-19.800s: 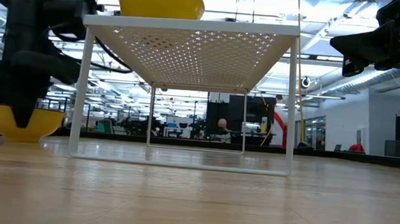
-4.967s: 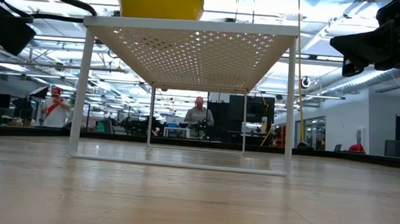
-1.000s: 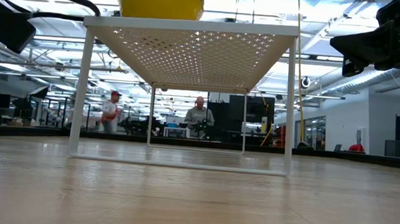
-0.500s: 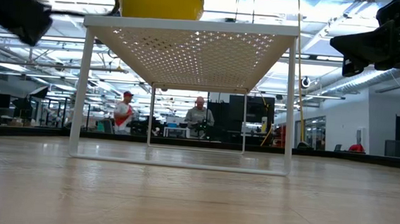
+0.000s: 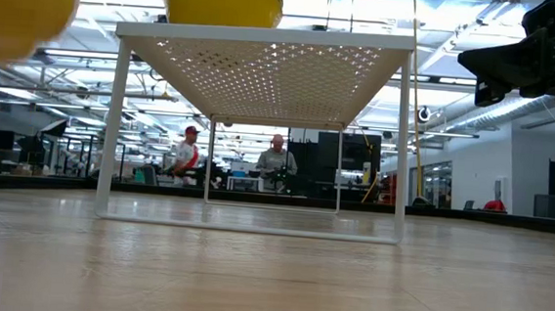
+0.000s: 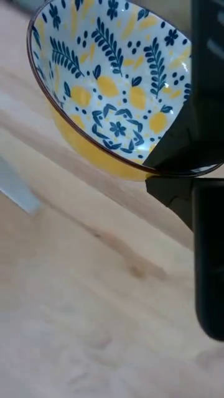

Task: Pick & Place Mini bowls
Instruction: Stack the yellow patterned bowl on the yellow patterned bowl on the shelf

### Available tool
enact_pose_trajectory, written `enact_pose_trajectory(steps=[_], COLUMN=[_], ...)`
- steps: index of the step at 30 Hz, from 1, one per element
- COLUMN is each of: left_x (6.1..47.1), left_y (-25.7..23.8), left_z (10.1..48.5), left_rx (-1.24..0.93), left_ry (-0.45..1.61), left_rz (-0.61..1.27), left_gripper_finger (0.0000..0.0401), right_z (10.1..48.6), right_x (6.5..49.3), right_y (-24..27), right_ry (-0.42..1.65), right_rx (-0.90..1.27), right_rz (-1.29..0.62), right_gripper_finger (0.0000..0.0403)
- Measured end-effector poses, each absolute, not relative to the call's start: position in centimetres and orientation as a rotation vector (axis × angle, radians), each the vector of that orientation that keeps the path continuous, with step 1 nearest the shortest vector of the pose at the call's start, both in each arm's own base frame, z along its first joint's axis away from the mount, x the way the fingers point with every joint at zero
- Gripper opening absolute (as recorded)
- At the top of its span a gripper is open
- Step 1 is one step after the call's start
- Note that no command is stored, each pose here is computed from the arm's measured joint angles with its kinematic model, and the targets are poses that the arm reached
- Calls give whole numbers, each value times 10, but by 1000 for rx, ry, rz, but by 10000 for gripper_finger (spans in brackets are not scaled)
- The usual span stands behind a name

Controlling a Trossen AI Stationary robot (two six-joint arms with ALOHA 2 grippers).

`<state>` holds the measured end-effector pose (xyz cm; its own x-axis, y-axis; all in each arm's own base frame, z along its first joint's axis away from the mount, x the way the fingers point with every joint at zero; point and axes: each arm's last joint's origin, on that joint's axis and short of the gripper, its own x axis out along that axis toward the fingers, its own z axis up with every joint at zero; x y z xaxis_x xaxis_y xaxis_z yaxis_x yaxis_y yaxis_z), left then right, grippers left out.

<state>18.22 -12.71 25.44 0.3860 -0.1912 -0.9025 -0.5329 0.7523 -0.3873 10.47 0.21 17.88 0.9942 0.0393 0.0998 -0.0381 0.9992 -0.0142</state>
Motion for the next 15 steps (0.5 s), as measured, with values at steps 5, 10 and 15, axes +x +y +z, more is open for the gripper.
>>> enact_pose_trajectory(steps=[5,10,15], left_x=[169,155,148], left_y=[-114,-100,-83], left_z=[284,312,341], left_rx=[-735,-722,-759], left_ry=[968,757,522], left_rz=[161,53,26], left_gripper_finger=[10,8,9], right_z=[179,179,179], right_x=[105,105,105], right_y=[2,2,2], right_ry=[-100,-100,-100], right_rx=[-12,-12,-12], right_rz=[39,39,39], right_gripper_finger=[16,16,16])
